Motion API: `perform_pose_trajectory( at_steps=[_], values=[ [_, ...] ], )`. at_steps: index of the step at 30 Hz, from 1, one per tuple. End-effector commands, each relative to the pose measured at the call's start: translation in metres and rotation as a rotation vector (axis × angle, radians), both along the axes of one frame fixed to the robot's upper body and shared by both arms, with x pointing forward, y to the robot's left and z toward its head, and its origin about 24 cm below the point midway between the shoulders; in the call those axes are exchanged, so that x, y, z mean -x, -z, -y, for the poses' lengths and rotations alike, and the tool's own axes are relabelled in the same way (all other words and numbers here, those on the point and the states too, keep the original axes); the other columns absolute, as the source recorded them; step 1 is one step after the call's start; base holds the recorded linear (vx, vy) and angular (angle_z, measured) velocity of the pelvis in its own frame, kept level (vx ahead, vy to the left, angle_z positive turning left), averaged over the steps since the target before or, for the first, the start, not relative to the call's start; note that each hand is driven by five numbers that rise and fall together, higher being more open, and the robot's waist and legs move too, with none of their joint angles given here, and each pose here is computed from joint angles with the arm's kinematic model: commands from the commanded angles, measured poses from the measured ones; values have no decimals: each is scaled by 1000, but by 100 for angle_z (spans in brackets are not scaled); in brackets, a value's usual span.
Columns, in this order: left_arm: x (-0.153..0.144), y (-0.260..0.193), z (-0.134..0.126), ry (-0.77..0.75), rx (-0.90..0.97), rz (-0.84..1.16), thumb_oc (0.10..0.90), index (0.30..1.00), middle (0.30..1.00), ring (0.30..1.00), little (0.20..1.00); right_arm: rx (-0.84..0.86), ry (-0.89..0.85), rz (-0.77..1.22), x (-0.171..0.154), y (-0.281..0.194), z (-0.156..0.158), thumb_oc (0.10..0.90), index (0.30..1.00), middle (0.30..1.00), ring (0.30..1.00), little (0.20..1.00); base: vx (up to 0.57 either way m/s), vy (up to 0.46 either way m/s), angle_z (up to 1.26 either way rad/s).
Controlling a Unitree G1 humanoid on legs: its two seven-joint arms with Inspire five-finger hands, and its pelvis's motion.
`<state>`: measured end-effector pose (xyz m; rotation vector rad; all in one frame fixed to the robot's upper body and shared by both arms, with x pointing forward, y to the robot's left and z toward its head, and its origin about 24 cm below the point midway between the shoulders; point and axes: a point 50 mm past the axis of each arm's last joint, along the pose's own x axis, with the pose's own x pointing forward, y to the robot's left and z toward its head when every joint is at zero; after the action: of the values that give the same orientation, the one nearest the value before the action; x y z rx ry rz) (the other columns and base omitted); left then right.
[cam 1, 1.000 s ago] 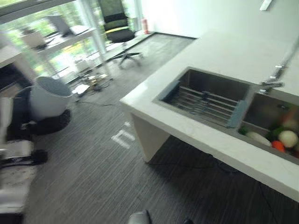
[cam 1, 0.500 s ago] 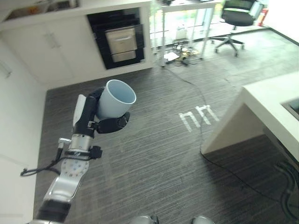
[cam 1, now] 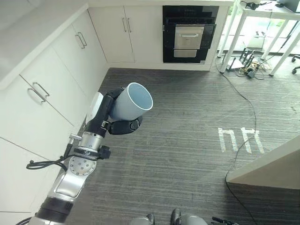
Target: Place the dishes in the dishwasher.
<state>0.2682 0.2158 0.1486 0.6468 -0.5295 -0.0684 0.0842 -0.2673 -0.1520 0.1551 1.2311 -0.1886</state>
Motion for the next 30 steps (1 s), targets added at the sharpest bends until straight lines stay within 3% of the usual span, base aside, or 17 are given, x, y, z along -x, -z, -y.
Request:
perform_pose_trajectory(
  at_steps=[1, 10, 11, 16, 23, 30],
  values=[
    [3, -81, 3, 78, 32, 351, 400, 300, 300, 300, 300, -23, 89, -12, 20, 0, 10, 800, 900, 900, 900, 900, 13, 154, 69],
    [0, -77, 4, 93, -10, 309, 400, 300, 300, 300, 300, -45, 44, -19, 24, 4, 1, 800, 900, 900, 900, 900, 27, 71, -6],
    [-8, -64, 5, 79, 182, 230, 400, 300, 300, 300, 300, -65, 207, -41, 26, 6, 0, 800, 900, 900, 900, 900, 33, -39, -2],
    [-14, -63, 9, 86, 202, 229, 400, 300, 300, 300, 300, -71, 69, -29, 22, 7, -8, 800, 900, 900, 900, 900, 124, -65, 2],
    [-11, -56, 1, 76, 203, 217, 400, 300, 300, 300, 300, 39, -8, 17, 9, 1, 5, 800, 900, 900, 900, 900, 356, 120, -12],
    [-11, -45, -6, 77, 151, 174, 400, 300, 300, 300, 300, 162, 110, 134, -12, -6, 13, 800, 900, 900, 900, 900, 522, 289, -30]
  ],
)
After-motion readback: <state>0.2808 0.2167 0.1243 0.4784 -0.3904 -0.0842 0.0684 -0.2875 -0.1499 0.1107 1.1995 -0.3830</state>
